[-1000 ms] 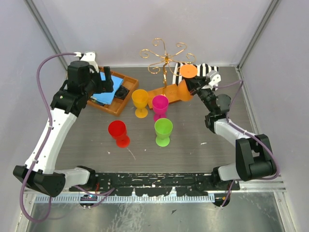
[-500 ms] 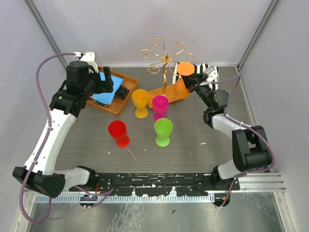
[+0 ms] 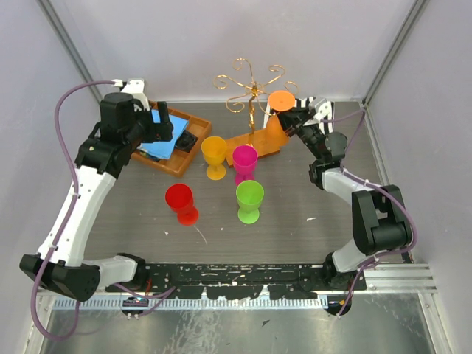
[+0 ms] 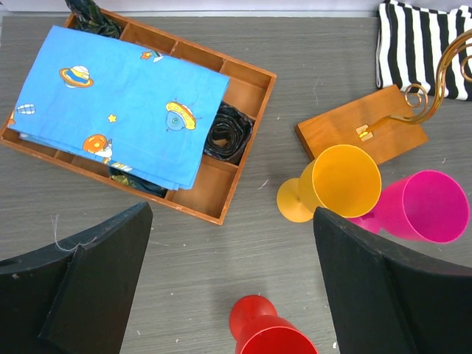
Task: Place the wine glass upside down on the wine glass rack
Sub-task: Turn the wine glass upside down at the wine rack.
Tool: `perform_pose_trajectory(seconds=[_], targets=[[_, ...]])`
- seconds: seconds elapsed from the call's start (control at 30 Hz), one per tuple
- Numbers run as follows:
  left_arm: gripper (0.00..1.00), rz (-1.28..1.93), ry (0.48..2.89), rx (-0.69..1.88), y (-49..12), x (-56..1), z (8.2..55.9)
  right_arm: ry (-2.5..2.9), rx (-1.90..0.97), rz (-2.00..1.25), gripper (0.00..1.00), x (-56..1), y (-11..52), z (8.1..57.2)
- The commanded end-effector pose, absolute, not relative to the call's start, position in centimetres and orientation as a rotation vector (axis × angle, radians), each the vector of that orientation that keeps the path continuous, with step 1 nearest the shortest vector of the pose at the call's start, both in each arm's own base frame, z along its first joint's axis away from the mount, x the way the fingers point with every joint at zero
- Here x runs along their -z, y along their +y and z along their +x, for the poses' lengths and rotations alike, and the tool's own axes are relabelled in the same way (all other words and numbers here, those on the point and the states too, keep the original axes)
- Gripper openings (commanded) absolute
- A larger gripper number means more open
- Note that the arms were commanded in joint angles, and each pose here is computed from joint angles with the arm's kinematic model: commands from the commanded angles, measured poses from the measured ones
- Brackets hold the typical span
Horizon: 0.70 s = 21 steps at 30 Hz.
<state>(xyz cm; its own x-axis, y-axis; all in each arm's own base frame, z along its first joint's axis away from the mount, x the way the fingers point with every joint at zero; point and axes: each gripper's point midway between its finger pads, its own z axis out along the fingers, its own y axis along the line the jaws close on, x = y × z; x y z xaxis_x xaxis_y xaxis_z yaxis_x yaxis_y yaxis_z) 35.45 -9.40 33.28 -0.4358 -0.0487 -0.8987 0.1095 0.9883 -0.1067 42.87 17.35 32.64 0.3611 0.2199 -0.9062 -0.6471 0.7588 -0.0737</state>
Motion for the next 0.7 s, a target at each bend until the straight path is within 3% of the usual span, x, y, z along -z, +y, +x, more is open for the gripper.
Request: perform_pose_trajectory(seconds=[0.0, 0.67], targets=[[0.98, 0.038, 2.001, 0.196, -9.4, -33.7, 35.7, 0.933, -0.580, -0.483, 0.03, -36.7, 17.6, 42.3], [0.98, 0.029, 2.018, 0.218, -9.4, -33.4, 36.0, 0.948, -0.677, -0.536, 0.02, -35.9, 19.3, 43.2]])
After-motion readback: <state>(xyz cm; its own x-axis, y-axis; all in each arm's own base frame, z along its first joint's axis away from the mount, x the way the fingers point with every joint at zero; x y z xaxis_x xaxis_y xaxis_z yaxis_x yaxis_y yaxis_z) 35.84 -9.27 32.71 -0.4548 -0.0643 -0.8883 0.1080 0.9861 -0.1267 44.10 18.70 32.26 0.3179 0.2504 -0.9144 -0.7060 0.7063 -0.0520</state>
